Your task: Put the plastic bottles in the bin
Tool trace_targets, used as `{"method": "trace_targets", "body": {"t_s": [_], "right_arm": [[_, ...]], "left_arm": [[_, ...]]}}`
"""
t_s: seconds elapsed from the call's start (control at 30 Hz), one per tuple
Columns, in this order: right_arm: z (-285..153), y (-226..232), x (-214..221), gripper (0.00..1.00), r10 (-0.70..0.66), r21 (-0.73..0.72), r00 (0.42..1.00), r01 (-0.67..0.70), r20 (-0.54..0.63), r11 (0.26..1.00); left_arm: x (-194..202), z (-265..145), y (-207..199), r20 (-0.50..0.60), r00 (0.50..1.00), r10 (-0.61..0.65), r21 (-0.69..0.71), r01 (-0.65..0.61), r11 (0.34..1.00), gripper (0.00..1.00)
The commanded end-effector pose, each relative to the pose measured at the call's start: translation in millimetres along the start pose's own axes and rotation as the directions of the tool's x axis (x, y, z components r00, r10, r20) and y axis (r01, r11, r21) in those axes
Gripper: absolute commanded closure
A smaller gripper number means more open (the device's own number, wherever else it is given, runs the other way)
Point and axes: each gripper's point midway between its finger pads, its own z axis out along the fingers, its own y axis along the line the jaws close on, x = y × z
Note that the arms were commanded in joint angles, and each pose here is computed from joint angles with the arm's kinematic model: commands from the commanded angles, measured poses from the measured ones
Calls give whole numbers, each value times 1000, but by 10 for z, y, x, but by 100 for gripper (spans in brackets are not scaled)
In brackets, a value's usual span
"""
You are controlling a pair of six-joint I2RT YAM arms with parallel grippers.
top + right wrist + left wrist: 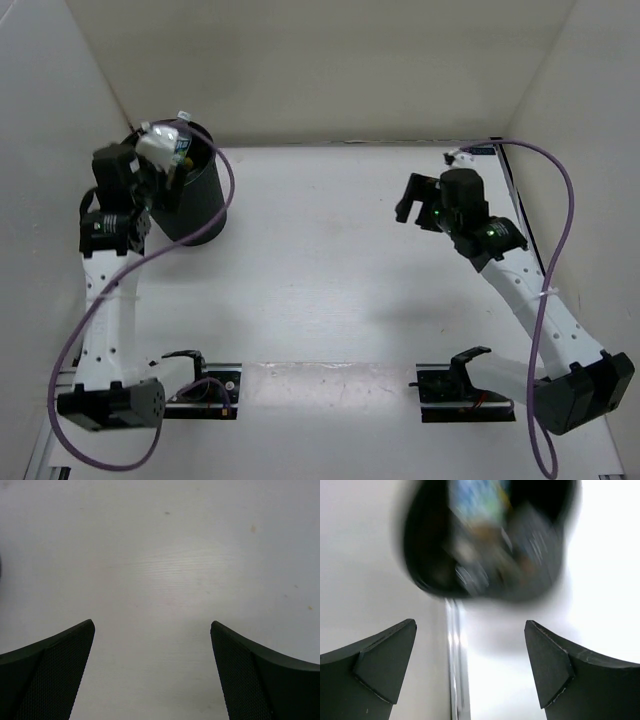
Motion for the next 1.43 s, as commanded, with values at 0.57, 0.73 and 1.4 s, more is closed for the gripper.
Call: {"method": "trace_targets", "body": {"t_s": [0.57,0.73,1.4], "right_arm": [[-399,-1071,945,0,313,181,944,-328,105,927],[-391,-1097,981,0,320,184,940,-338,117,923],[-348,-1055,951,0,313,152,941,-330,127,932]], "left_arm": [[2581,-300,-1149,-209,977,54,83,-37,996,0],[2713,-282,-1162,-242,970,1,46,11,999,0],[2867,-249,-1250,-307,952,-4,76,29,997,0]]}}
